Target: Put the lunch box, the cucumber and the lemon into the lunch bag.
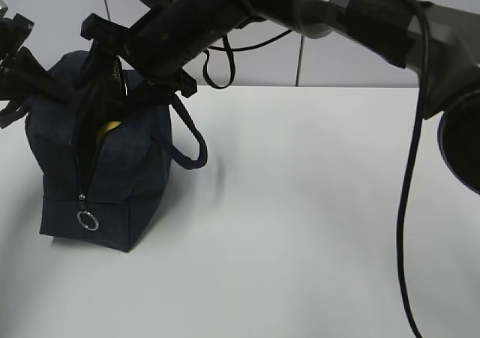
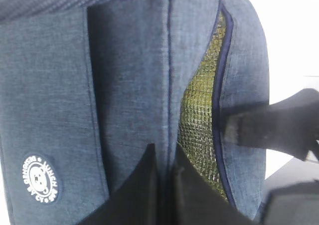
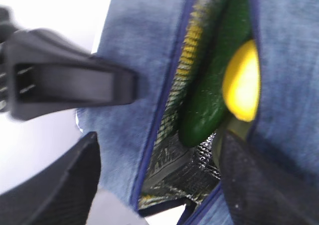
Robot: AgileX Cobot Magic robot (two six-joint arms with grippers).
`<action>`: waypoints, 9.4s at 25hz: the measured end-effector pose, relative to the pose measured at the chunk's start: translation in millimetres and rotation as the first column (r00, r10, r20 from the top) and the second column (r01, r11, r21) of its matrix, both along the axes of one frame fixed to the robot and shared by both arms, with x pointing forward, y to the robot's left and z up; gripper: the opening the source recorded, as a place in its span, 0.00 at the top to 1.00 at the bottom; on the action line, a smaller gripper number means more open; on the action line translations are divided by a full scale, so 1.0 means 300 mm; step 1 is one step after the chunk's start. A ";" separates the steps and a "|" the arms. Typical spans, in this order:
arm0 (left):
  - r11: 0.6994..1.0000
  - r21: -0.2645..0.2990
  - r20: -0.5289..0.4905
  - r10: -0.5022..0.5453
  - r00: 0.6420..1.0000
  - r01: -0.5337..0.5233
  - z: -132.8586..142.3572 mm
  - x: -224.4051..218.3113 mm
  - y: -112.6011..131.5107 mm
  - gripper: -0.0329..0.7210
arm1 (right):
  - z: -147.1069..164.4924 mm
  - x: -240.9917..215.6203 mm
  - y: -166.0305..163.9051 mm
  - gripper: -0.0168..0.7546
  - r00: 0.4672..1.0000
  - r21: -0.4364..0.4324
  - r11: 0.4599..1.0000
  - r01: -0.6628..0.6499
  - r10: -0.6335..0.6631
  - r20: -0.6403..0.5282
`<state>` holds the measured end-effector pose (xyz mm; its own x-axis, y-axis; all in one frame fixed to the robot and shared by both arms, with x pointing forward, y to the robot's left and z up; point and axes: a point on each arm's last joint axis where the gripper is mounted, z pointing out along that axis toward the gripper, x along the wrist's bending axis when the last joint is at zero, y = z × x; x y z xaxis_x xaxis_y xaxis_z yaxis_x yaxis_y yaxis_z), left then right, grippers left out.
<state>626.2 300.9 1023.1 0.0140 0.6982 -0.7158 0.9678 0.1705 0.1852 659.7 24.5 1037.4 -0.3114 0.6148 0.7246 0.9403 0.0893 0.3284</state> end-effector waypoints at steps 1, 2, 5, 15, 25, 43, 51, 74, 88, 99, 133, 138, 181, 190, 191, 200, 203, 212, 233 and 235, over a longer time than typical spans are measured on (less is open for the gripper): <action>1.000 0.000 0.000 0.000 1.000 0.000 0.000 0.000 0.000 0.97 | 0.015 -0.003 0.000 0.26 1.000 0.001 1.000 -0.018 0.018 0.016; 1.000 0.000 0.000 0.000 1.000 0.000 0.000 0.000 0.000 0.97 | 0.032 -0.003 -0.003 0.28 0.999 0.000 1.000 -0.031 0.031 0.032; 1.000 0.000 0.000 0.000 1.000 0.000 0.000 0.000 0.000 0.97 | 0.084 -0.003 -0.015 0.31 0.994 -0.029 0.998 -0.053 0.055 0.096; 0.999 0.036 -0.006 -0.014 1.000 0.014 -0.008 -0.004 0.007 0.97 | 0.169 0.008 -0.099 0.32 0.972 -0.294 0.955 0.021 0.049 0.229; 0.998 0.055 -0.010 -0.021 1.000 0.021 -0.012 -0.006 0.010 0.97 | 0.206 0.005 -0.121 0.32 0.958 -0.333 0.941 0.052 0.047 0.282; 0.998 0.062 -0.010 -0.025 1.000 0.025 -0.013 -0.007 0.011 0.97 | 0.247 -0.050 -0.206 0.34 0.936 -0.506 0.861 0.057 0.130 0.328; 0.998 0.062 -0.010 -0.025 1.000 0.025 -0.013 -0.007 0.011 0.97 | 0.251 -0.109 -0.250 0.34 0.945 -0.556 0.831 0.031 0.156 0.287; 0.997 0.070 -0.011 -0.027 1.000 0.028 -0.015 -0.008 0.013 0.97 | 0.077 -0.072 -0.122 0.34 0.992 -0.302 0.951 -0.065 0.095 0.085; 0.997 0.072 -0.012 -0.028 1.000 0.029 -0.015 -0.008 0.013 0.97 | -0.006 -0.016 -0.081 0.34 0.995 -0.222 0.975 0.004 0.019 0.102; 0.997 0.072 -0.011 -0.041 0.999 0.041 -0.015 -0.007 -0.004 0.97 | -0.037 -0.010 -0.077 0.73 0.992 -0.240 0.970 -0.029 0.058 0.116; 0.976 -0.133 0.126 -0.158 0.979 0.175 0.039 -0.035 -0.553 0.97 | 0.183 -0.025 -0.358 0.98 0.950 -0.691 0.713 0.119 0.121 0.289; 0.973 -0.191 0.101 -0.110 0.989 0.128 0.002 -0.009 -0.570 0.97 | 0.129 -0.012 -0.425 0.98 0.970 -0.716 0.687 0.120 0.073 0.233; 0.952 -0.286 0.028 -0.106 0.994 0.110 -0.142 0.013 -0.685 0.64 | 0.079 -0.007 -0.486 0.50 0.990 -0.647 0.751 0.134 -0.066 0.128; 0.934 -0.337 0.036 -0.109 0.993 0.114 -0.081 0.023 -0.602 0.60 | 0.120 -0.021 -0.491 0.47 0.986 -0.634 0.759 0.149 -0.068 0.151; 0.931 -0.345 0.032 -0.113 0.993 0.117 -0.079 0.024 -0.589 0.60 | 0.131 -0.024 -0.494 0.47 0.985 -0.633 0.759 0.154 -0.068 0.159; 0.905 -0.360 0.052 -0.224 0.973 0.227 -0.007 -0.022 -0.554 0.58 | 0.257 -0.077 -0.516 0.47 0.969 -0.596 0.777 0.203 -0.072 0.236; 0.915 -0.298 0.077 -0.260 0.963 0.271 0.015 -0.041 -0.542 0.58 | 0.330 -0.113 -0.531 0.47 0.957 -0.572 0.788 0.228 -0.073 0.281; 0.940 0.055 0.010 -0.337 0.941 0.336 0.078 -0.126 -0.467 0.58 | 0.560 -0.278 -0.597 0.47 0.901 -0.497 0.820 0.284 -0.050 0.432; 0.801 0.478 0.044 -0.431 0.901 0.360 0.285 -0.372 -0.551 0.61 | 0.464 -0.756 -0.781 0.66 0.794 -0.429 0.859 0.281 0.042 0.606; 0.802 0.477 0.052 -0.434 0.900 0.359 0.296 -0.380 -0.549 0.58 | 0.440 -0.803 -0.788 0.66 0.751 -0.382 0.884 0.268 0.056 0.658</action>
<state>512.1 136.2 1111.9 0.4411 0.8480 -0.2938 0.8858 -0.3589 0.2941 418.8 -211.9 1169.3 -0.5060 0.8620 0.0303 0.5319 0.2842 0.7977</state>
